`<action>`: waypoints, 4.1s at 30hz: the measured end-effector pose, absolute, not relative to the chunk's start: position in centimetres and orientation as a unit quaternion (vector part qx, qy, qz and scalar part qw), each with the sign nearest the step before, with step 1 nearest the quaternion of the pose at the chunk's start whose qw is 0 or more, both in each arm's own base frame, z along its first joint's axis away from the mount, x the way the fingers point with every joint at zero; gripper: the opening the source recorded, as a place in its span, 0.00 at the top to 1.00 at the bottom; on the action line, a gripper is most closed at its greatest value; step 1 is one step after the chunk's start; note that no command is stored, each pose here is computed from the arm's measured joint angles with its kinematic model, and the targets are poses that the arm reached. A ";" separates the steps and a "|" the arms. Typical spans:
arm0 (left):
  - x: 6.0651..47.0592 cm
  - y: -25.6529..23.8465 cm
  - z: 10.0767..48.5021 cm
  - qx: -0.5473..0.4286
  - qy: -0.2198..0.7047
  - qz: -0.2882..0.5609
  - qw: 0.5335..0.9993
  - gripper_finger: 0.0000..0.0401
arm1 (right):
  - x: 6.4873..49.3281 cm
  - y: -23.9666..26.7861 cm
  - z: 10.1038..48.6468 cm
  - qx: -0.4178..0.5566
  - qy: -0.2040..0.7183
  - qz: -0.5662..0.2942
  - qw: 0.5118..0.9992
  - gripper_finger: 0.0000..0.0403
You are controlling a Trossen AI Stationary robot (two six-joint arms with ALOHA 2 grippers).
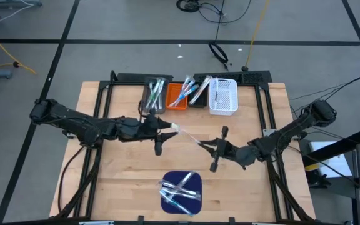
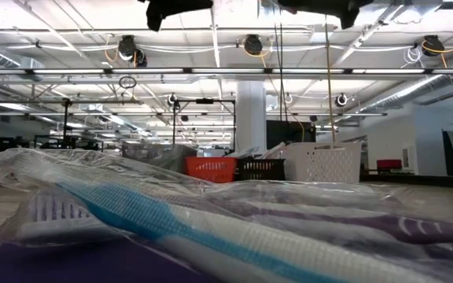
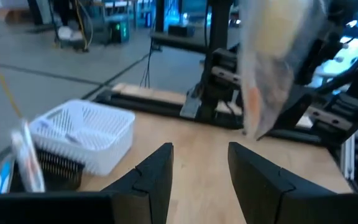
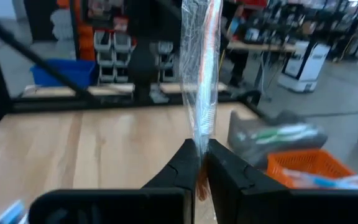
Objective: Pick & Place Toothbrushes
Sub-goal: Put the blue toothbrush into the orange bin
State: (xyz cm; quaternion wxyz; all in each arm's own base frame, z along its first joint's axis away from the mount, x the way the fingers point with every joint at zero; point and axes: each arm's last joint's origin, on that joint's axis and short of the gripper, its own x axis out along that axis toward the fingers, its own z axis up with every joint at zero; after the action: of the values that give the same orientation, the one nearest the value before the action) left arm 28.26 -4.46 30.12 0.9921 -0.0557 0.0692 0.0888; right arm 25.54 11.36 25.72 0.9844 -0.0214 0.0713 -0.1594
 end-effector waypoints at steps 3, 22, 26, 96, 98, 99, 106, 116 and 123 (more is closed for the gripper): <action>28.3 -4.5 30.6 -0.051 0.046 0.086 0.994 0.61 | 25.9 10.9 26.3 -0.023 0.048 -0.158 0.986 0.97; 28.5 -4.5 32.7 -0.042 -0.066 0.071 0.994 0.61 | 27.3 8.2 27.6 -0.004 -0.008 -0.110 0.994 0.97; 29.1 -4.4 32.4 -0.044 -0.076 0.075 0.993 0.61 | 27.4 8.0 27.6 -0.005 -0.008 -0.116 0.993 0.97; 30.7 3.8 29.2 -0.134 0.007 0.158 0.978 0.98 | 26.6 7.6 23.6 -0.023 0.172 -0.176 0.969 0.50; 30.6 4.4 29.1 -0.142 0.008 0.168 0.975 0.98 | 26.5 7.6 23.5 -0.018 0.174 -0.171 0.970 0.50; 30.6 4.6 29.1 -0.145 0.008 0.172 0.974 0.98 | 26.5 7.7 23.5 -0.014 0.175 -0.164 0.971 0.50; 33.8 6.1 29.5 -0.129 0.074 0.196 0.969 0.98 | 26.5 7.8 23.4 -0.007 0.180 -0.152 0.972 0.51; 39.2 10.8 29.5 -0.120 0.144 0.250 0.950 0.98 | 26.0 9.0 23.2 -0.005 0.191 -0.133 0.972 0.51; 41.4 14.2 28.0 -0.132 0.202 0.278 0.930 0.98 | 25.7 9.9 23.2 -0.009 0.190 -0.116 0.975 0.51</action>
State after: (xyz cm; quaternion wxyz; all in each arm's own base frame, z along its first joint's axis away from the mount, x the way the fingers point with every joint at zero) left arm 41.39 14.18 27.97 0.9299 -0.1316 0.2019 0.2780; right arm 25.68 9.91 23.19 0.9748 -0.0085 0.1904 -0.1157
